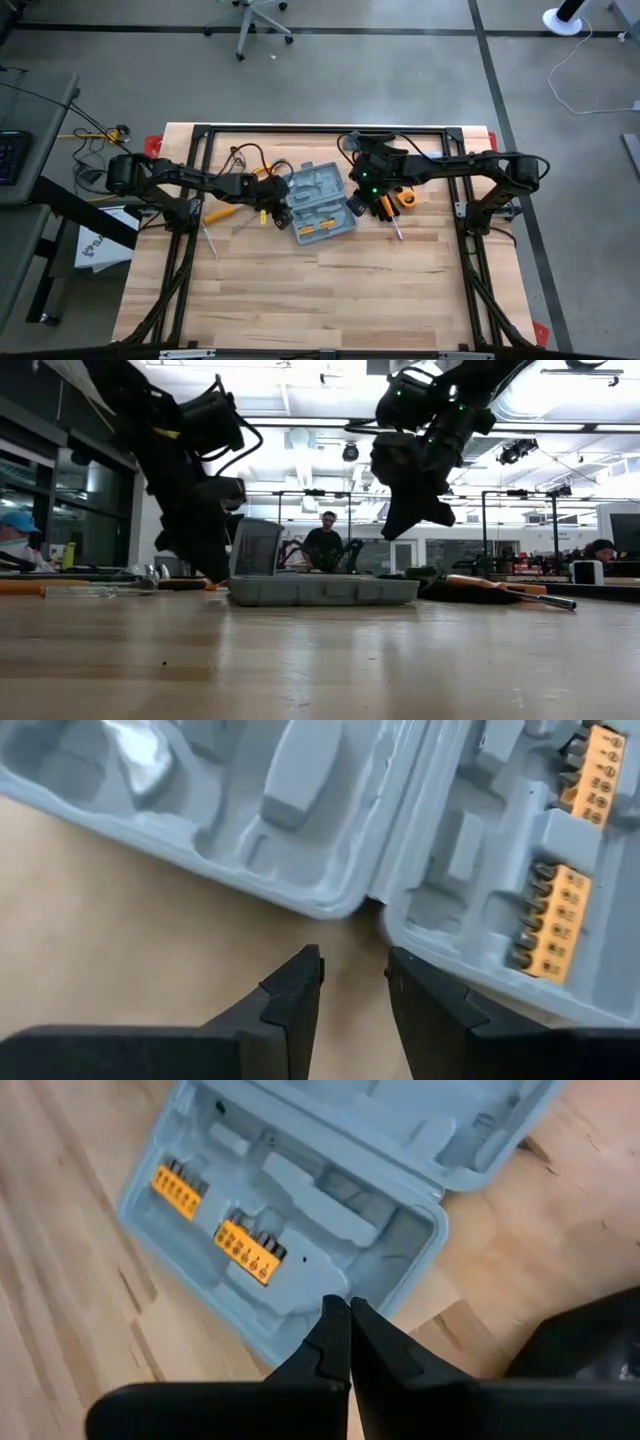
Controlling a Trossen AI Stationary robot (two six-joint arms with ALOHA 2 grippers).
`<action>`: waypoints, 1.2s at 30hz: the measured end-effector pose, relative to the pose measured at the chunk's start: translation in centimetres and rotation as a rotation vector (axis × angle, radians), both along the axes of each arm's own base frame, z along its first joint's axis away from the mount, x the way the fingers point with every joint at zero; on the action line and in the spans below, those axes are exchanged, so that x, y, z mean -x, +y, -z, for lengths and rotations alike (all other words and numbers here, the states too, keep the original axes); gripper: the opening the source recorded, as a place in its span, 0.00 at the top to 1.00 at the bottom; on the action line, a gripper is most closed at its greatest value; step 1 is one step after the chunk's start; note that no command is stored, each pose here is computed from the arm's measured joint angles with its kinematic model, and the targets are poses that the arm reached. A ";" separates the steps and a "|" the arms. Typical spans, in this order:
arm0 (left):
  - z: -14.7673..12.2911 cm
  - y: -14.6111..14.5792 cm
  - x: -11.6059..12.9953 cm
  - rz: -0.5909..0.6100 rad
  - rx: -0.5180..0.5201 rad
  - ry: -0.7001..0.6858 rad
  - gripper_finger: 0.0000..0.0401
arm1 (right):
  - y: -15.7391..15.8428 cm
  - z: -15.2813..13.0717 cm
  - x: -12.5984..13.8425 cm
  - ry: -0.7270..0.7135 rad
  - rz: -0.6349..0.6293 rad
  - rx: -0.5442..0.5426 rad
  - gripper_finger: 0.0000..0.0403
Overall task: Prefit tool cases
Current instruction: Remove the left yellow screwdriver bits from the gray toolbox
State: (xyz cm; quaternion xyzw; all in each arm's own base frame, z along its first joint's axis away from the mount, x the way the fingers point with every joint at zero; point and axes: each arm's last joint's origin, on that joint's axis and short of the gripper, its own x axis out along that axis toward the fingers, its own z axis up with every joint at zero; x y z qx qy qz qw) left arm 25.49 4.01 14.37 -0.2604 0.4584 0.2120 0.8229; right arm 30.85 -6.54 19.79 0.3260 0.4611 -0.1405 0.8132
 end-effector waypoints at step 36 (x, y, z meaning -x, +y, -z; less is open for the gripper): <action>-1.5 -6.2 -0.4 -0.137 0.123 -0.134 0.94 | 5.2 5.4 -3.0 0.040 -0.312 -0.016 1.00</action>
